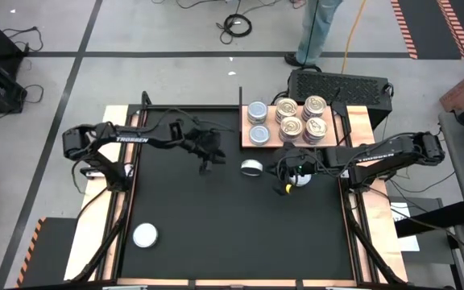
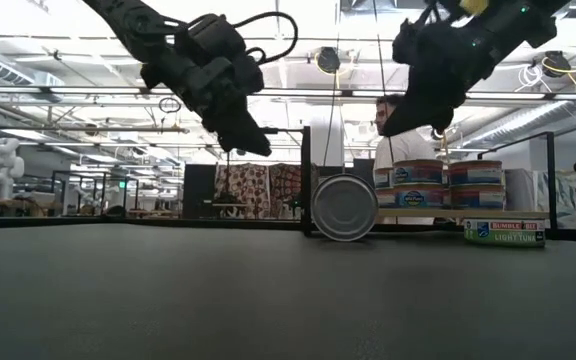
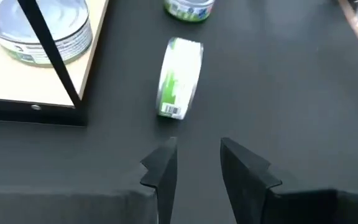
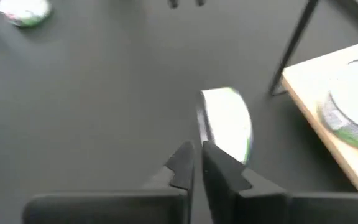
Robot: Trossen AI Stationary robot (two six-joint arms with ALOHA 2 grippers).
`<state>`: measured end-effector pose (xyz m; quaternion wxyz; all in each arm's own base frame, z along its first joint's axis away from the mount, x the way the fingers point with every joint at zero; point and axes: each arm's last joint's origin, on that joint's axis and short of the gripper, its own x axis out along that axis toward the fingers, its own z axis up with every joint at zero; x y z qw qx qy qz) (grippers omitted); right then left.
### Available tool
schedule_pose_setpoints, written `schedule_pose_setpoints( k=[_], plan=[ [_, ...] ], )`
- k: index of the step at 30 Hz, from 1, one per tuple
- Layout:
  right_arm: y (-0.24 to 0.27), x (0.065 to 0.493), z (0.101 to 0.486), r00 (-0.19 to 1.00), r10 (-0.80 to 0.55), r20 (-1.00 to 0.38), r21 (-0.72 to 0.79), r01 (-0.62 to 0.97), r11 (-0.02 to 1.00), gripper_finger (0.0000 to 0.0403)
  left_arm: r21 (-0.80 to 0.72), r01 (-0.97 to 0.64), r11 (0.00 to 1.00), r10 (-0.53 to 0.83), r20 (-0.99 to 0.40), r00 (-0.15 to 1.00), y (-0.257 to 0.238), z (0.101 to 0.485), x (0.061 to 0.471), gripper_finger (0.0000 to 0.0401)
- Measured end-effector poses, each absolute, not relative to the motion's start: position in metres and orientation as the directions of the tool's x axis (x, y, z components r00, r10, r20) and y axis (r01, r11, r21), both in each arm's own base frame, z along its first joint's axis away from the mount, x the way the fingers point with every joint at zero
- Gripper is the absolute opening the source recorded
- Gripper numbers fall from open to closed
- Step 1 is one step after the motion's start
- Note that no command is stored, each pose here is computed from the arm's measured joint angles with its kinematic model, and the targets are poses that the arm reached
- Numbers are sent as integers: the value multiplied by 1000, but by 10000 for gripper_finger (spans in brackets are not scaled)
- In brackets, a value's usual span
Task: Stack canned seafood by type on shelf
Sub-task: Stack the green tuna can on top of the other green tuna can on the shelf
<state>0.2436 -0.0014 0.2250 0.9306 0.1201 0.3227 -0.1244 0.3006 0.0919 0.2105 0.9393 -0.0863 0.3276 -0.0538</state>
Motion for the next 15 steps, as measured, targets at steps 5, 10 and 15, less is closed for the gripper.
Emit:
schedule_pose_setpoints(
  k=[5,10,15],
  plan=[
    [-2,253,212,739,-139,-659,129,293,947,108,-184,80,980,-177,-611,772,75,210,306,123],
    [-9,268,200,710,-155,-687,70,277,958,224,-175,84,981,-177,-631,755,69,208,306,123],
    [-14,279,199,700,-178,-692,33,278,960,315,-140,59,988,-133,-605,785,75,206,286,123]
  ],
)
